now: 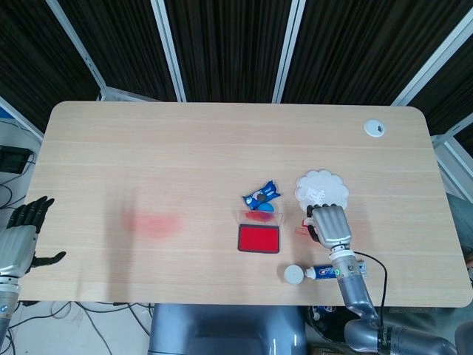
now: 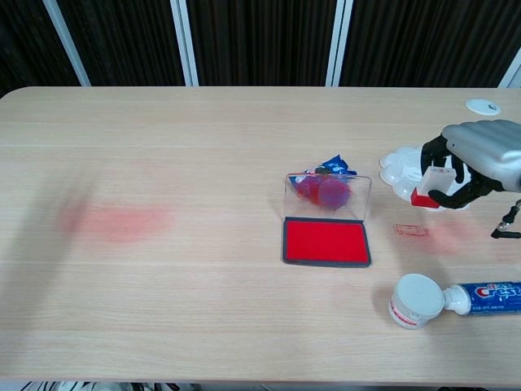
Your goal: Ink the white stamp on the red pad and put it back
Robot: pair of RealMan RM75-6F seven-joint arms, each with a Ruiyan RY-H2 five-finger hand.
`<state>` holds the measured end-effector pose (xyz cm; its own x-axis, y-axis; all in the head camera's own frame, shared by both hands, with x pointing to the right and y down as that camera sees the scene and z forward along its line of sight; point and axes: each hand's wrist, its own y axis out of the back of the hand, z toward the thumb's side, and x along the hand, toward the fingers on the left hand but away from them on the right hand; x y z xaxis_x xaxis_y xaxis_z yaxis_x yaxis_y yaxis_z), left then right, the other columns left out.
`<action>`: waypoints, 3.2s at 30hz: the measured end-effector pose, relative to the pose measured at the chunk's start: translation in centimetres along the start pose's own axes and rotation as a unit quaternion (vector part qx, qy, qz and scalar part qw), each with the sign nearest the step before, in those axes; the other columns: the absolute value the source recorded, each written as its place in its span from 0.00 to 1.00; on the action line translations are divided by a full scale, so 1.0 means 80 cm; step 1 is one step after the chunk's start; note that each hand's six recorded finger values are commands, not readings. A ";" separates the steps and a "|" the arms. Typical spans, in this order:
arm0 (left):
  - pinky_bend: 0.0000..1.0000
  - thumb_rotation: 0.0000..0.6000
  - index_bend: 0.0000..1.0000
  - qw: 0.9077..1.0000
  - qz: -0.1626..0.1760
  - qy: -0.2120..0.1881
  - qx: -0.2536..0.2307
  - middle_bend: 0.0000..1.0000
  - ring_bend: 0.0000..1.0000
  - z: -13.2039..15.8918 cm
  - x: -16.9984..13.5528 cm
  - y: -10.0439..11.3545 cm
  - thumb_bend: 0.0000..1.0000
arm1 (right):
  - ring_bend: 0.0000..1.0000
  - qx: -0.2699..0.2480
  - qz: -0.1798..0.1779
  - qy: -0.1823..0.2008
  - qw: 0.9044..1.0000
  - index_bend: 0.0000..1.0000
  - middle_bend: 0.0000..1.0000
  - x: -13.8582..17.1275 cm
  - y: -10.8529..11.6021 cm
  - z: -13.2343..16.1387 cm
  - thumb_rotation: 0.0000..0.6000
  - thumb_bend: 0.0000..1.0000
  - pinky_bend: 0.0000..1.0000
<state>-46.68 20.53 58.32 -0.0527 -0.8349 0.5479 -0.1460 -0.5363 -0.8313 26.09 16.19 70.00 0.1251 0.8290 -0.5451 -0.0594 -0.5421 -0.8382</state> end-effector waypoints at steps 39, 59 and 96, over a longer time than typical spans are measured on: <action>0.00 1.00 0.00 1.000 -0.004 0.001 0.001 0.00 0.00 0.000 -0.001 -0.002 0.00 | 0.49 0.013 0.033 -0.012 0.999 0.79 0.59 0.001 -0.047 -0.009 1.00 0.45 0.52; 0.00 1.00 0.00 1.000 -0.004 0.002 0.001 0.00 0.00 0.000 -0.001 -0.002 0.00 | 0.46 0.023 0.038 -0.017 0.999 0.73 0.54 0.001 -0.055 -0.009 1.00 0.38 0.48; 0.00 1.00 0.00 1.000 -0.006 0.003 -0.001 0.00 0.00 -0.001 -0.001 -0.001 0.00 | 0.44 0.053 0.053 -0.018 0.997 0.69 0.51 -0.004 -0.047 0.000 1.00 0.38 0.48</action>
<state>-46.75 20.68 58.32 -0.0564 -0.8277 0.5583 -0.1480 -0.5460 -0.8246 26.31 17.96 73.33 0.0778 0.7736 -0.6289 -0.1755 -0.6104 -0.7724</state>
